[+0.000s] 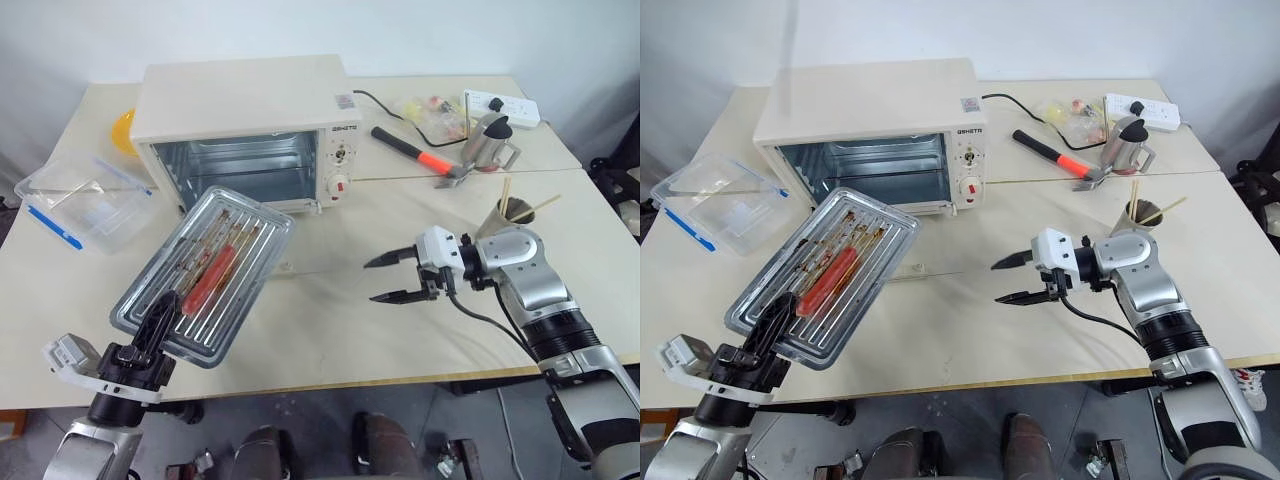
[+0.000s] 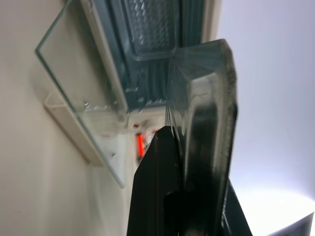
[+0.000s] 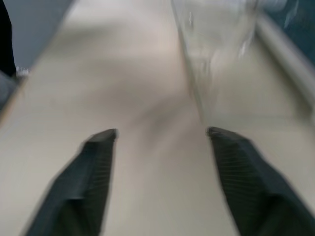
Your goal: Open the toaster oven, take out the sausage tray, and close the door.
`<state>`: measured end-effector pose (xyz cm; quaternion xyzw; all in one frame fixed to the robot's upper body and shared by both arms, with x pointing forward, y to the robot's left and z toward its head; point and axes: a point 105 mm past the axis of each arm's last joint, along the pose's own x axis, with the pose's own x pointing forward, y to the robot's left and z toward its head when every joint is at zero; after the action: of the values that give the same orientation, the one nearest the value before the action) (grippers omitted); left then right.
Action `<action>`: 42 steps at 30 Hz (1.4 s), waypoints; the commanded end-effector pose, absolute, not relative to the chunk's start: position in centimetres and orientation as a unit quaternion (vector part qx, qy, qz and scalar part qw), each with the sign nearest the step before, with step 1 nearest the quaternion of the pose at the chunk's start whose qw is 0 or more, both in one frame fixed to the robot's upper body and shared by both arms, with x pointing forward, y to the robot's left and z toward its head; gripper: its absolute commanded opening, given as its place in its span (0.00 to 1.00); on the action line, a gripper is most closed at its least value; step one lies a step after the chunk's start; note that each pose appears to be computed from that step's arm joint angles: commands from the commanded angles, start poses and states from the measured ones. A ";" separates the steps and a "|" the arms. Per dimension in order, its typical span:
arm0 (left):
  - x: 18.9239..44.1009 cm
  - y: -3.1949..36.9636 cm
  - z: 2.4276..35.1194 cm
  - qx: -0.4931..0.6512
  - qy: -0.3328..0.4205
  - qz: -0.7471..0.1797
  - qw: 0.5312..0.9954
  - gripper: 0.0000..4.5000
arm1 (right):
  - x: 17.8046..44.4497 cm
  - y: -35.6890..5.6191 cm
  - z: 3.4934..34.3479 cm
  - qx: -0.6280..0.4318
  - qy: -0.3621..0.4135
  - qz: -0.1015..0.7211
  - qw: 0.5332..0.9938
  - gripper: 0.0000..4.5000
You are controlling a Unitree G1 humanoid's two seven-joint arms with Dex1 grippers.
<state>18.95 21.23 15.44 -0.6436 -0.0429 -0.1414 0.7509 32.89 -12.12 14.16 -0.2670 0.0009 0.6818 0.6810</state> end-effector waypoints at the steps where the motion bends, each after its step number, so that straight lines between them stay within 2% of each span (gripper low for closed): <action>1: 17.6 21.2 16.9 -0.651 -0.085 -0.127 0.744 0.00 | 33.8 -12.3 13.7 -0.291 -0.006 0.678 0.674 0.32; 5: 16.2 23.1 16.7 -0.654 -0.129 -0.078 0.741 0.00 | 34.5 -11.8 12.4 -0.299 0.002 0.677 0.672 0.02; 6: 15.8 23.8 16.5 -0.654 -0.142 -0.062 0.741 0.00 | 34.7 -11.6 12.0 -0.300 0.003 0.677 0.672 0.01; 13: 14.4 26.1 15.8 -0.646 -0.186 -0.017 0.740 0.00 | 35.3 -10.4 10.5 -0.303 0.005 0.675 0.673 0.01; 17: 13.1 28.9 15.1 -0.636 -0.240 0.036 0.732 0.00 | 35.9 -8.6 9.9 -0.300 -0.005 0.666 0.683 0.01; 21: 11.0 31.1 13.8 -0.631 -0.290 0.097 0.713 0.00 | 36.8 -6.9 10.2 -0.299 -0.023 0.646 0.702 0.01; 24: 10.7 31.0 13.2 -0.639 -0.288 0.104 0.706 0.00 | 37.4 -6.4 10.7 -0.304 -0.032 0.632 0.712 0.01; 30: 9.9 31.2 12.2 -0.644 -0.298 0.123 0.694 0.00 | 38.1 -4.3 13.1 -0.287 -0.077 0.625 0.722 0.01; 37: 6.9 32.8 9.5 -0.637 -0.306 0.162 0.689 0.00 | 38.4 -2.3 19.0 -0.212 -0.145 0.641 0.723 0.01; 42: 4.6 34.3 7.5 -0.638 -0.302 0.172 0.687 0.00 | 38.3 -1.8 21.4 -0.199 -0.165 0.654 0.711 0.01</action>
<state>6.98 34.00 8.09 -0.6426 -0.2792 0.1541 0.6967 38.38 -2.11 19.45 -0.2054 -0.1369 0.6518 0.7171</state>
